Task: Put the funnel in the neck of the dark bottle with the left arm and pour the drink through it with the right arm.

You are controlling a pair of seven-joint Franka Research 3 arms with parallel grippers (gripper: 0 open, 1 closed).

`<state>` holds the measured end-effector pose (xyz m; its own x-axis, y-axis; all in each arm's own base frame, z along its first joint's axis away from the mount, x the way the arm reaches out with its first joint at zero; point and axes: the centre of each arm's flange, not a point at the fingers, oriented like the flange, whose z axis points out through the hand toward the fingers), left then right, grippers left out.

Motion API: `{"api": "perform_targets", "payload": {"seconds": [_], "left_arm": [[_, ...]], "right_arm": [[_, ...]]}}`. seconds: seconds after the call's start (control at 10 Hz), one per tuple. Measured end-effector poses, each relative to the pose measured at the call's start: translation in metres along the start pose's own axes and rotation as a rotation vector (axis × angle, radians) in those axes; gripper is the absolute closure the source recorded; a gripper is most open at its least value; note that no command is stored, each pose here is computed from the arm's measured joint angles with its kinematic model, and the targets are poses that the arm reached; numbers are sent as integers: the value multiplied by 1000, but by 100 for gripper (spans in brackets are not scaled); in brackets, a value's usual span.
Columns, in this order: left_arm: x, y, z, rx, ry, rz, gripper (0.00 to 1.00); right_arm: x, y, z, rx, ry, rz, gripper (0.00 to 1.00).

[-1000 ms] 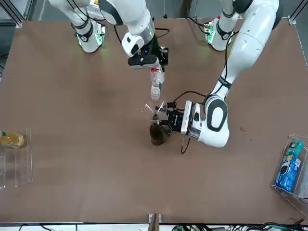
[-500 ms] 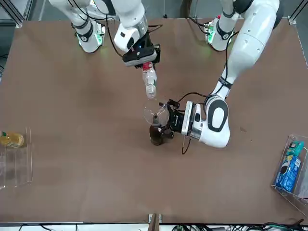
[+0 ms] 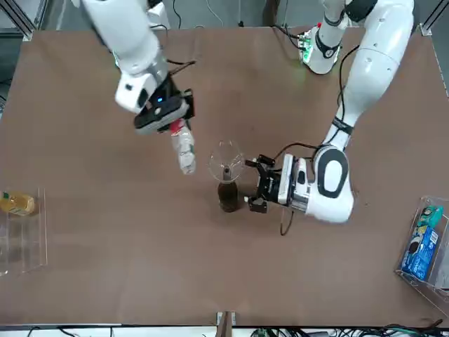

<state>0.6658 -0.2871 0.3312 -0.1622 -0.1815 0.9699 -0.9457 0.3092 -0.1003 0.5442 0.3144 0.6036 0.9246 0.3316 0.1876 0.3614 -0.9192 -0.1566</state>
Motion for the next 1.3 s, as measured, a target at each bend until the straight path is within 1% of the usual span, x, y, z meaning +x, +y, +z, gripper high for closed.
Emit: {"api": "perform_targets", "payload": {"seconds": [0.1,0.2,0.4,0.5,0.6,0.7,0.9,1.1,1.2,1.3], "left_arm": [[12,-1,-34,-8,-101,50,0],[25,1,-70,-22,-224,92,0],[46,10,-133,-58,-477,147,0],[53,14,-158,-74,-586,168,0],[62,16,-180,-62,-658,151,0],[74,20,-197,-31,-713,80,0],[106,28,-203,31,-809,-132,0],[166,40,-195,149,-910,-373,0],[195,52,-192,221,-950,-538,0],[210,62,-194,301,-963,-716,0]], "right_arm": [[3,28,-8,-3,8,-58,58],[4,53,-13,2,14,-113,58],[7,104,-16,36,21,-208,58],[7,131,-17,54,31,-256,58],[5,160,-18,74,43,-307,58],[1,190,-16,96,55,-359,58],[-16,256,-5,165,94,-470,58],[-41,313,14,244,163,-564,58],[-53,332,26,276,201,-614,58],[-63,347,38,300,245,-668,58]]}}
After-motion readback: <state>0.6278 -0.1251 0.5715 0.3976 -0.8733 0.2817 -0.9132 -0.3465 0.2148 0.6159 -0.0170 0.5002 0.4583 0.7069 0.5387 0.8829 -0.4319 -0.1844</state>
